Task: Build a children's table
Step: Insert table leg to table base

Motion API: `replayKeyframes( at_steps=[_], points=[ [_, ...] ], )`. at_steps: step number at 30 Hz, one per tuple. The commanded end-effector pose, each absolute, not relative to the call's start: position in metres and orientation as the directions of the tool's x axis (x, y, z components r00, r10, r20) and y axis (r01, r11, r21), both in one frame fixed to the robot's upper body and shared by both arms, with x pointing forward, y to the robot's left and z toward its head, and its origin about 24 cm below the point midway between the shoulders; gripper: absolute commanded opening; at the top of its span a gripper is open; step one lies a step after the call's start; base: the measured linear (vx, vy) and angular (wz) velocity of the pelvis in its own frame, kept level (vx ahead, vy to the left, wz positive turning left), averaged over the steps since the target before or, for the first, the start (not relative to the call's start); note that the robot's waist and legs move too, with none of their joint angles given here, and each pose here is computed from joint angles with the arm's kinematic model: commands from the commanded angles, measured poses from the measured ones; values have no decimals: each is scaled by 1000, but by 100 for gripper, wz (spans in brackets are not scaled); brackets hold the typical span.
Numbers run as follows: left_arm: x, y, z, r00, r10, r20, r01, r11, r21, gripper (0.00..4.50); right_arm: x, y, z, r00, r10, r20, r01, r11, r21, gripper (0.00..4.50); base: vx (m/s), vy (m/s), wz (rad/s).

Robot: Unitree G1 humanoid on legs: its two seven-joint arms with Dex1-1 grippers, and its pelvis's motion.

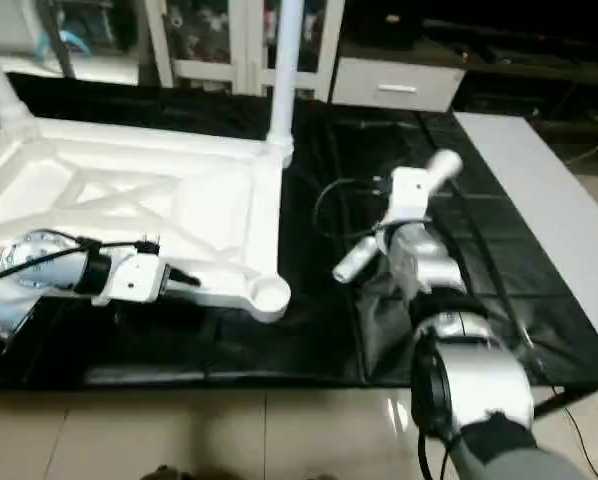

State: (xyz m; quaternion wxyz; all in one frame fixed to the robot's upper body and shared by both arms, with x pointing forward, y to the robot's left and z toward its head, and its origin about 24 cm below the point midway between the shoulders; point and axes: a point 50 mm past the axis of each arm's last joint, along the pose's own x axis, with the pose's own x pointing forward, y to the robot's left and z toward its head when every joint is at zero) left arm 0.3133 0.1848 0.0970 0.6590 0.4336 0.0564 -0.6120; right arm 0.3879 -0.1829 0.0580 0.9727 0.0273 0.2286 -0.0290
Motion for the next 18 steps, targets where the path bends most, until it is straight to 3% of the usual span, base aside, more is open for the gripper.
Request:
replayKeyframes(
  at_steps=[1, 7, 9, 15, 18],
  points=[
    [314, 179, 108, 254, -791, -556, 849, -93, 520, 178, 380, -189, 42, 847, -101, -522, 111, 994, -11, 450, 0, 0, 0],
    [316, 171, 128, 317, -826, -466, 845, 23, 535, 178, 371, -196, 28, 809, -191, -556, 185, 980, -68, 450, 0, 0, 0],
    [315, 167, 136, 360, -828, -430, 827, 70, 558, 178, 373, -202, 34, 827, -238, -509, 235, 969, -71, 450, 0, 0, 0],
    [308, 153, 146, 393, -849, -354, 817, 145, 558, 178, 379, -199, 44, 867, -213, -450, 204, 977, -68, 450, 0, 0, 0],
    [302, 144, 138, 400, -849, -346, 830, 174, 531, 178, 372, -204, 33, 840, -218, -497, 231, 972, -35, 450, 0, 0, 0]
  ],
)
